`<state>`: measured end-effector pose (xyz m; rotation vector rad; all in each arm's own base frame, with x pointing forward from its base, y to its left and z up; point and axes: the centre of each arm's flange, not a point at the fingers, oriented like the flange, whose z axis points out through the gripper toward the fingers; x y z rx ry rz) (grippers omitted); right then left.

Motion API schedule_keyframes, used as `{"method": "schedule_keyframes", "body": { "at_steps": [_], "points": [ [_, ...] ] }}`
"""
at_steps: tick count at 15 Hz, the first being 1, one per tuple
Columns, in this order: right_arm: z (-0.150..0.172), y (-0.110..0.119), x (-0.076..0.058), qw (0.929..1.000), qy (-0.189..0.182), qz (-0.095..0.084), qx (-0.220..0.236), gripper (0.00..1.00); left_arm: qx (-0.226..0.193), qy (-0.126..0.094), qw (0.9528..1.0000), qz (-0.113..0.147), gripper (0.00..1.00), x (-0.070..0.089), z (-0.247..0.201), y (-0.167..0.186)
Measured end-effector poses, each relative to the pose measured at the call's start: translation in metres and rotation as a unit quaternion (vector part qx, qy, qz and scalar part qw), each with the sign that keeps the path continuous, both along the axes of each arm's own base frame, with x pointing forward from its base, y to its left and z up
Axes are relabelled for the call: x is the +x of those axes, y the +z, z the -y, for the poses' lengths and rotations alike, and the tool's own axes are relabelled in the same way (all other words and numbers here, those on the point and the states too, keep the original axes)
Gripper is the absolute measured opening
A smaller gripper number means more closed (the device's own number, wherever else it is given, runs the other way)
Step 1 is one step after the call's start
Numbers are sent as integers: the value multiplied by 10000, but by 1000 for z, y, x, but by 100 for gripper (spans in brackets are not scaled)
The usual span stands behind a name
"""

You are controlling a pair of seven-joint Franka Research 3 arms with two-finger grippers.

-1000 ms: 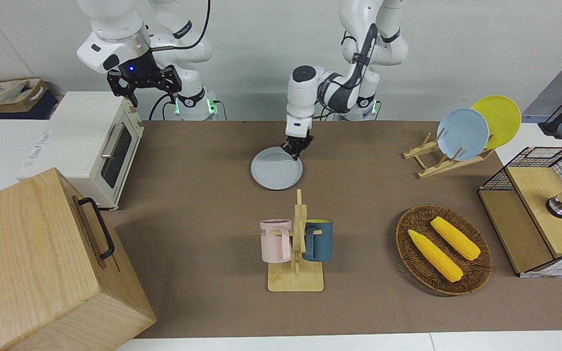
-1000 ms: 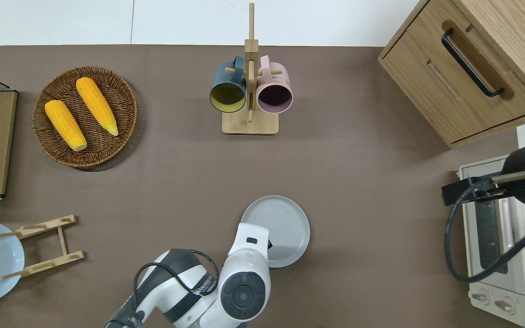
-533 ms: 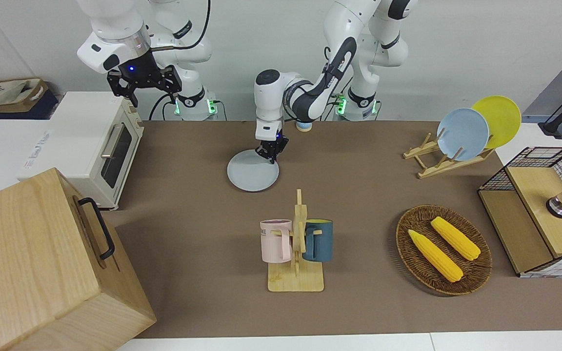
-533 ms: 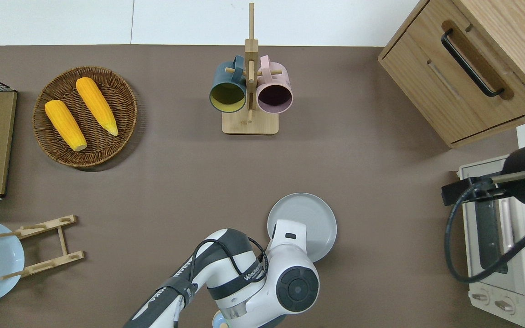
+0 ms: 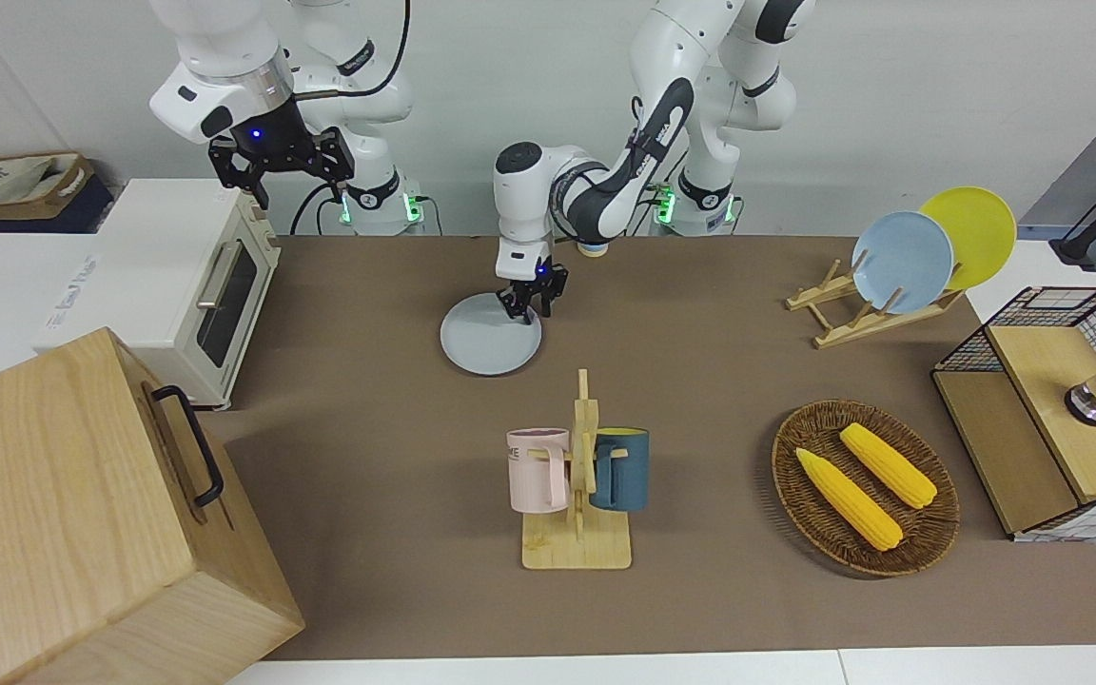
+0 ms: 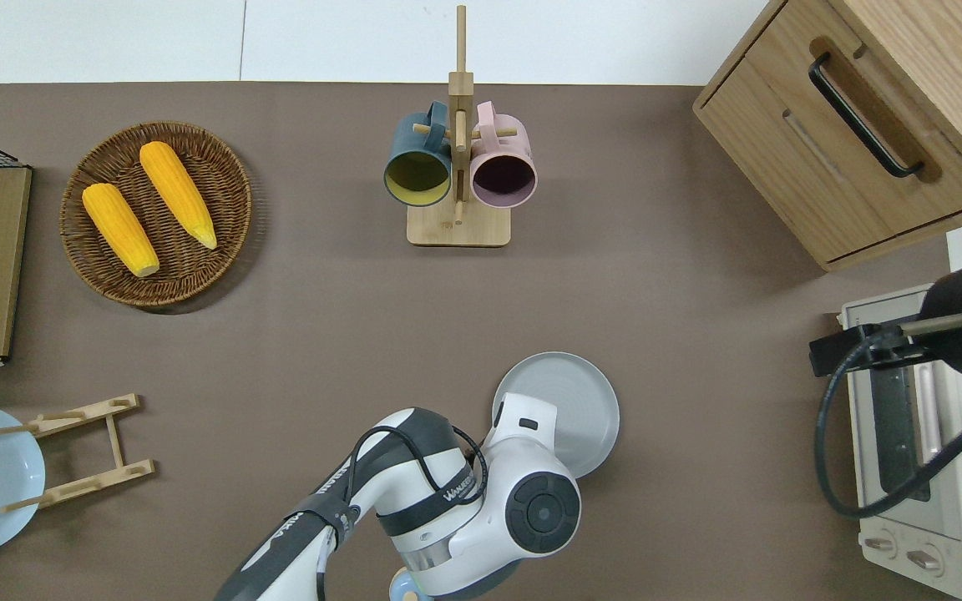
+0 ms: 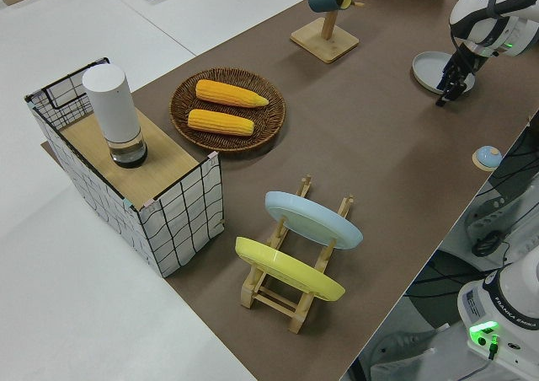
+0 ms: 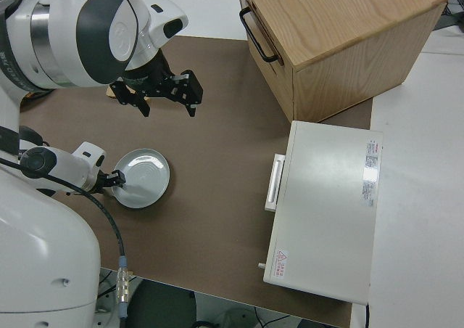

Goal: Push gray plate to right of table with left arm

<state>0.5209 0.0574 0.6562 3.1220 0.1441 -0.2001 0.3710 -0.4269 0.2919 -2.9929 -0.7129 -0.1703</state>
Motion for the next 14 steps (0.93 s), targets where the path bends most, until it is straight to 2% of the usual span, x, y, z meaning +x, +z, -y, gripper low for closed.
{"method": "schedule_keyframes", "body": {
  "at_steps": [2,3,5,7,10,12,14],
  "points": [
    [0,0,0,10000,0,0,0,99,53,38,10000,-5,93,9,-7,1],
    [0,0,0,10000,0,0,0,99,76,51,10000,-7,99,15,-12,3],
    [0,0,0,10000,0,0,0,99,124,-10,9999,-62,100,27,-22,11],
    [0,0,0,10000,0,0,0,99,126,-155,9994,-284,100,36,-34,30],
    [0,0,0,10000,0,0,0,99,130,-417,9974,-576,100,55,-69,77],
    [0,0,0,10000,0,0,0,99,148,-590,9958,-681,100,68,-102,113],
    [0,0,0,10000,0,0,0,99,113,-666,9951,-728,100,84,-141,153]
  ]
}}
